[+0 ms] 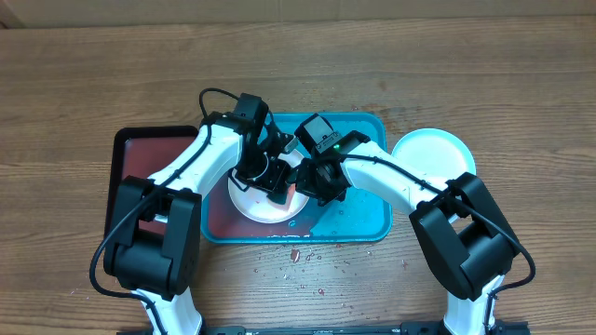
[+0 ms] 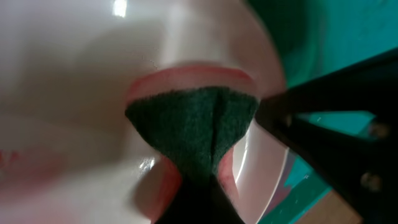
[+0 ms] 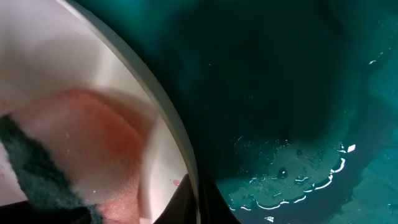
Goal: Clean dirty plates on tray and stack at the side
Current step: 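Scrub the white plate with the sponge while right gripper holds it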
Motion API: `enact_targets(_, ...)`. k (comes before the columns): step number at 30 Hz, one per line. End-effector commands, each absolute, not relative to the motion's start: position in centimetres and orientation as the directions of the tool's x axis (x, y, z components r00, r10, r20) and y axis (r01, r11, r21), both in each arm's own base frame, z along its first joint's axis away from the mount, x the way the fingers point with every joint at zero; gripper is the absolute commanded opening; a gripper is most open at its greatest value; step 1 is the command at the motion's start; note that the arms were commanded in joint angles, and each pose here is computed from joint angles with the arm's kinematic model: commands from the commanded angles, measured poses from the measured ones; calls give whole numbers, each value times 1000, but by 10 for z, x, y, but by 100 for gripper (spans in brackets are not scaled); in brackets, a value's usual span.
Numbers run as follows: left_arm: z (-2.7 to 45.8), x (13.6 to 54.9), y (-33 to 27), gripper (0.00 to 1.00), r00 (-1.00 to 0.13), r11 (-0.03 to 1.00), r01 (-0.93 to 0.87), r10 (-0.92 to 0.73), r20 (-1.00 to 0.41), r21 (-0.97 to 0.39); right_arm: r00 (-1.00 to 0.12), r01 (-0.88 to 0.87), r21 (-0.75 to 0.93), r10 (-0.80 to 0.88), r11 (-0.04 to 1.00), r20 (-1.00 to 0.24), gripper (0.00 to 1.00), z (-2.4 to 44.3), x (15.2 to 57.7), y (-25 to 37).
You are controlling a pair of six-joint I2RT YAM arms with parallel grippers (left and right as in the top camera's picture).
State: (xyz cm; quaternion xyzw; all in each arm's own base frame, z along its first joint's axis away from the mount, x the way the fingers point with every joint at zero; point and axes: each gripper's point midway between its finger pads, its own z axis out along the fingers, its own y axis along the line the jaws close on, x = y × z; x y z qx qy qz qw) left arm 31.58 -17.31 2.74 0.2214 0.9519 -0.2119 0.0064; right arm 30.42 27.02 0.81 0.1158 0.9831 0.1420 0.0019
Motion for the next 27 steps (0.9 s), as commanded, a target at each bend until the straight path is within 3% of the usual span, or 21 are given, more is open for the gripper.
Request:
enact_targets(1,20,334,-158,4,-953,907,303,288,-96,-293,-968,247,245,251,938,15,4,-1,311,263)
enact_targets(4,13,351,-97,4,-994,999,13,19,-108,49,-968,247,245,251,938,15,4,-1,311,263)
enact_targets(7,24,357,-46,4,-969,932,-187,-124,-214,310,-968,247,245,251,938,15,4,-1,311,263)
enact_targets(12,31,358,-33,4,-965,900,-199,-111,-238,387,-968,247,245,251,938,15,4,-1,311,263)
enact_targets(15,25,349,-46,4,-985,935,-112,-60,-160,336,-968,247,245,251,938,15,4,-1,311,263)
enact_targets(20,12,315,-107,4,-978,978,207,206,36,15,-968,247,245,251,938,14,4,-1,311,263)
enact_targets(24,20,292,-162,4,-905,865,399,426,23,-304,-968,246,247,251,937,12,3,-1,312,264)
enact_targets(27,25,286,-180,4,-843,772,508,536,-38,-383,-969,243,248,247,938,12,4,-1,312,264)
